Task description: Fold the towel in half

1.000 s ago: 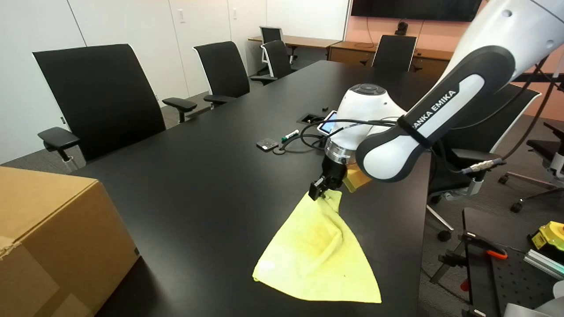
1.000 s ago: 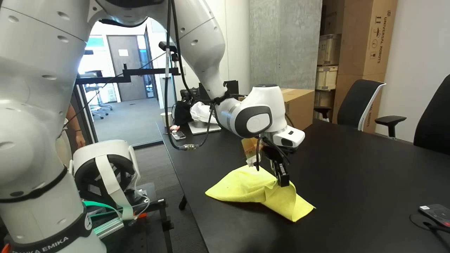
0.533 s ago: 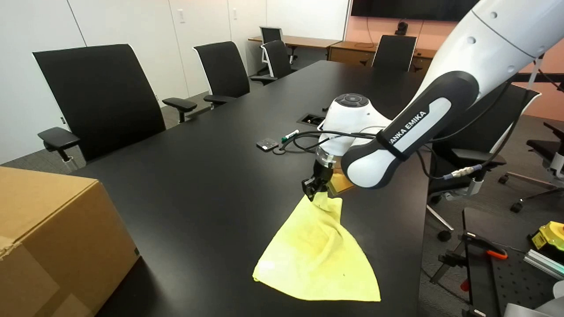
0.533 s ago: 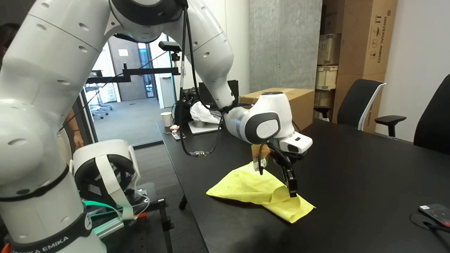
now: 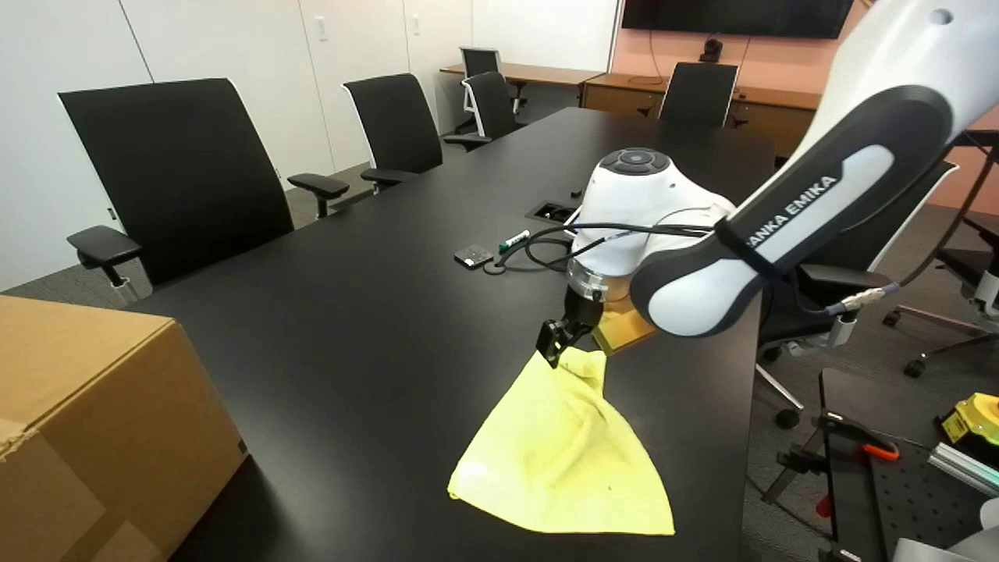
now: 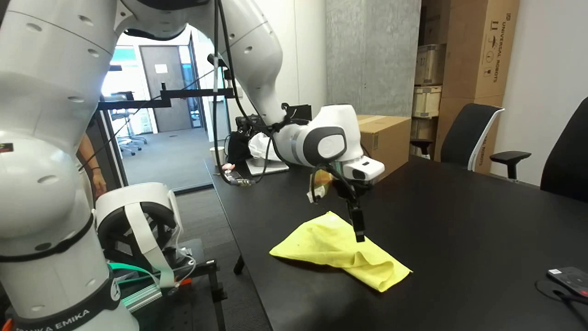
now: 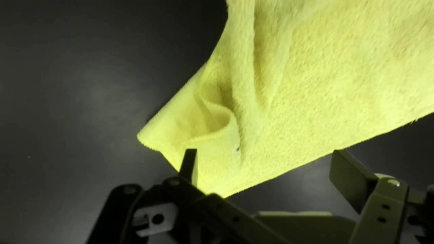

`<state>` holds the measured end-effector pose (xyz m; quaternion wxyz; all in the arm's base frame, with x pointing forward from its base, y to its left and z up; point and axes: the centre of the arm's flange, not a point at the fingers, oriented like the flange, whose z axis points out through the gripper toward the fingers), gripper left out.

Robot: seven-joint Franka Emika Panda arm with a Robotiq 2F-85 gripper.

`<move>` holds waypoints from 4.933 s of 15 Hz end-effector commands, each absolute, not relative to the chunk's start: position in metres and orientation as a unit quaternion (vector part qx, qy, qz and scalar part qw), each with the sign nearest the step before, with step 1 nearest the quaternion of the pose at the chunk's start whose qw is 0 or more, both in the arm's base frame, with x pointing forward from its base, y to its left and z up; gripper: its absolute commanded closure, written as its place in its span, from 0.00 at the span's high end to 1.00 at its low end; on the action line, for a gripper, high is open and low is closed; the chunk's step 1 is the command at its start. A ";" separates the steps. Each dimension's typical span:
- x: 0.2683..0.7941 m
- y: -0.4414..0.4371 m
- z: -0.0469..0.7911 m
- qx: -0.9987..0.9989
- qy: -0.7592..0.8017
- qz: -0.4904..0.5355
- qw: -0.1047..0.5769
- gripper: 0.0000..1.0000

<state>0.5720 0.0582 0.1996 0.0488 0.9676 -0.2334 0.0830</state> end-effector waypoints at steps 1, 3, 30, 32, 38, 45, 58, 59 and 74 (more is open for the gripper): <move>0.509 0.105 0.237 0.976 -0.206 0.039 0.053 1.00; 0.484 0.125 0.242 0.982 -0.177 0.017 0.060 1.00; 0.420 0.174 0.124 0.999 -0.042 -0.001 0.004 1.00; 0.420 0.174 0.119 0.999 -0.037 0.002 0.000 1.00; 0.425 0.170 0.107 1.000 -0.020 0.005 -0.001 1.00; 0.432 0.163 0.104 1.000 -0.017 0.006 0.003 0.77; 0.448 0.168 0.143 0.999 0.003 0.019 0.047 0.04; 0.452 0.171 0.143 0.998 0.008 0.022 0.054 0.07; 0.555 0.236 0.179 0.980 0.124 0.120 0.098 0.09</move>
